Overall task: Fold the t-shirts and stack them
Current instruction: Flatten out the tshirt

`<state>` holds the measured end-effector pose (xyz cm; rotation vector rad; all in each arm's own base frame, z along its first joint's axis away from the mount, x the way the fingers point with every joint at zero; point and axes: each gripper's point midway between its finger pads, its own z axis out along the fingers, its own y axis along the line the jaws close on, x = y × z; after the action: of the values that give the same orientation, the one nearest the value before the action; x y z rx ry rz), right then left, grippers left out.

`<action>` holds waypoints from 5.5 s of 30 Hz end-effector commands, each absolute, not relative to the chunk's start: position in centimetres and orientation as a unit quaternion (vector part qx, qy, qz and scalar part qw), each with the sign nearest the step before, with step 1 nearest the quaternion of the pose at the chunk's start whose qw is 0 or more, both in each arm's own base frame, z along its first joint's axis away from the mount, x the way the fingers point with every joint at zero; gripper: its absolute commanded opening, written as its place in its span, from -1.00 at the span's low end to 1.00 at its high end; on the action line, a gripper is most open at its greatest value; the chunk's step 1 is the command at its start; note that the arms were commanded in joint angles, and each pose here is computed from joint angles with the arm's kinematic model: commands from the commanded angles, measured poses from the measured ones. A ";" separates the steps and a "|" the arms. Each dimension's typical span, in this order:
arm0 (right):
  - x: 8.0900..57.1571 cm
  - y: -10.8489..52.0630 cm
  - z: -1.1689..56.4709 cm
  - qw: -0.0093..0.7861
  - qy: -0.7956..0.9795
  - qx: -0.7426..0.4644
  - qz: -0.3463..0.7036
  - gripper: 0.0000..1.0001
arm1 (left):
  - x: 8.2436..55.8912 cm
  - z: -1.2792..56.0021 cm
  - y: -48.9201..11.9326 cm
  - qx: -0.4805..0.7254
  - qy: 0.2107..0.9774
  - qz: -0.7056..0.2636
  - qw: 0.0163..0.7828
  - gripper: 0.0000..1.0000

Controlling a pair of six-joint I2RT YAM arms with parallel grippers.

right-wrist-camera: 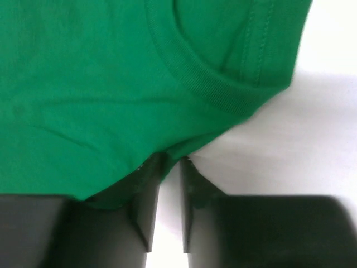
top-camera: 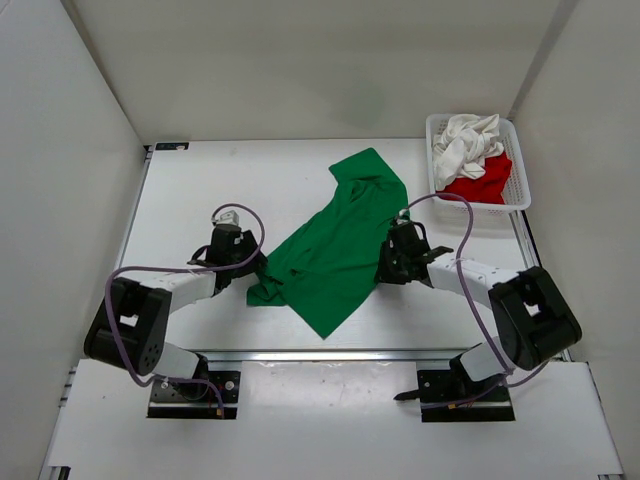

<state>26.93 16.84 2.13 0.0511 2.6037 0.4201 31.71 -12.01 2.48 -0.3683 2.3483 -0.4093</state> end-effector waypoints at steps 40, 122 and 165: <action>38.1 6.0 7.3 0.353 0.885 0.245 0.178 -0.99 | 28.0 13.7 -10.7 -0.146 0.872 -0.158 0.441 0.05; 30.9 9.8 4.7 0.330 0.888 0.208 0.241 -0.99 | 28.0 5.5 -19.5 -0.001 0.931 -0.110 0.349 -1.00; 29.8 12.0 5.0 0.322 0.891 0.170 0.269 -1.00 | 41.4 3.2 2.2 -0.357 0.861 -0.126 0.339 0.14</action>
<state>29.11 11.78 3.80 0.4848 2.3895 0.6900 40.39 3.58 2.63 -0.9747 2.2442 -0.2727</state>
